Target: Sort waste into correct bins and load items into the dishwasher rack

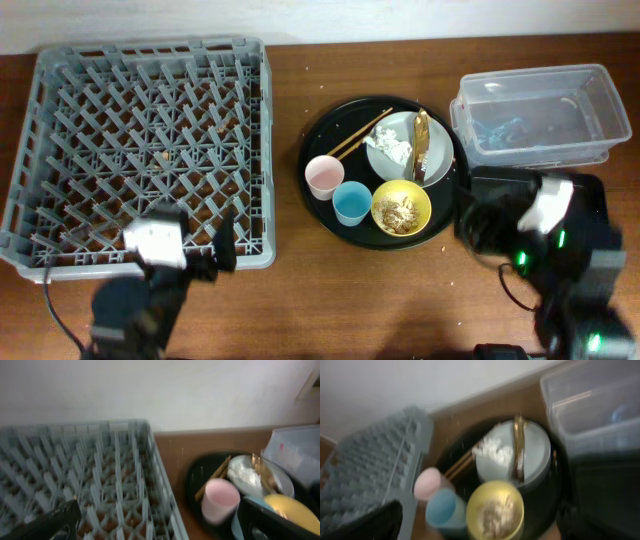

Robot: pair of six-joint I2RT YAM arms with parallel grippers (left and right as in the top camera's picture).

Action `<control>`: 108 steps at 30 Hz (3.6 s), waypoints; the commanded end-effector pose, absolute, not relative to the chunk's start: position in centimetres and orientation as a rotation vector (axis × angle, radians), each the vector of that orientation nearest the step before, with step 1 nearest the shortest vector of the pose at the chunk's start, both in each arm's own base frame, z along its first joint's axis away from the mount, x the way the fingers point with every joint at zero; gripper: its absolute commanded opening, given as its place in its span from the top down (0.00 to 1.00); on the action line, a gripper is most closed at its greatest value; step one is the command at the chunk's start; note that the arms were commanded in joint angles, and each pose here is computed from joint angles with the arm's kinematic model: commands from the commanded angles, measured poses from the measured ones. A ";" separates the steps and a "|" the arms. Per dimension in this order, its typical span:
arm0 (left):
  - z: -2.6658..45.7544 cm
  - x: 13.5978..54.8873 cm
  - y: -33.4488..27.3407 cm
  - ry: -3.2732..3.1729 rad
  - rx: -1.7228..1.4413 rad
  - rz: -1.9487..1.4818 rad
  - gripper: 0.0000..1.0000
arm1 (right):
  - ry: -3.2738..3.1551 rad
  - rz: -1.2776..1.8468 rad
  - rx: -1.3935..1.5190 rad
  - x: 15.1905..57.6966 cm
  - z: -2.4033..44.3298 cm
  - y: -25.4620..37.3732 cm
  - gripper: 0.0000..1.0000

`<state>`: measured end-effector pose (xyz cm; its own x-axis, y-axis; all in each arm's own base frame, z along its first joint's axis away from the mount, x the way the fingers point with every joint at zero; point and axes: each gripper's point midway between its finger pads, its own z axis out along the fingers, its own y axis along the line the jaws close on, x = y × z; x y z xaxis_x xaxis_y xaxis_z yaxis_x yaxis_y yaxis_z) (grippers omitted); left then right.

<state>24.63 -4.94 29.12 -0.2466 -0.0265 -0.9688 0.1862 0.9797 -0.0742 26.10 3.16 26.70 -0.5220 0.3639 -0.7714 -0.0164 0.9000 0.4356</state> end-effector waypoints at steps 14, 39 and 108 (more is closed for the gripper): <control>21.6 33.1 -9.3 2.514 0.230 -0.333 0.01 | 2.873 0.351 0.262 43.0 2.7 4.3 0.56; 21.6 33.1 -9.3 2.515 0.230 -0.333 0.01 | 2.343 0.552 0.263 47.5 21.7 -0.1 0.40; 35.1 29.0 -14.2 1.976 0.351 -1.705 0.06 | 1.817 1.560 -1.031 28.3 35.2 25.6 0.96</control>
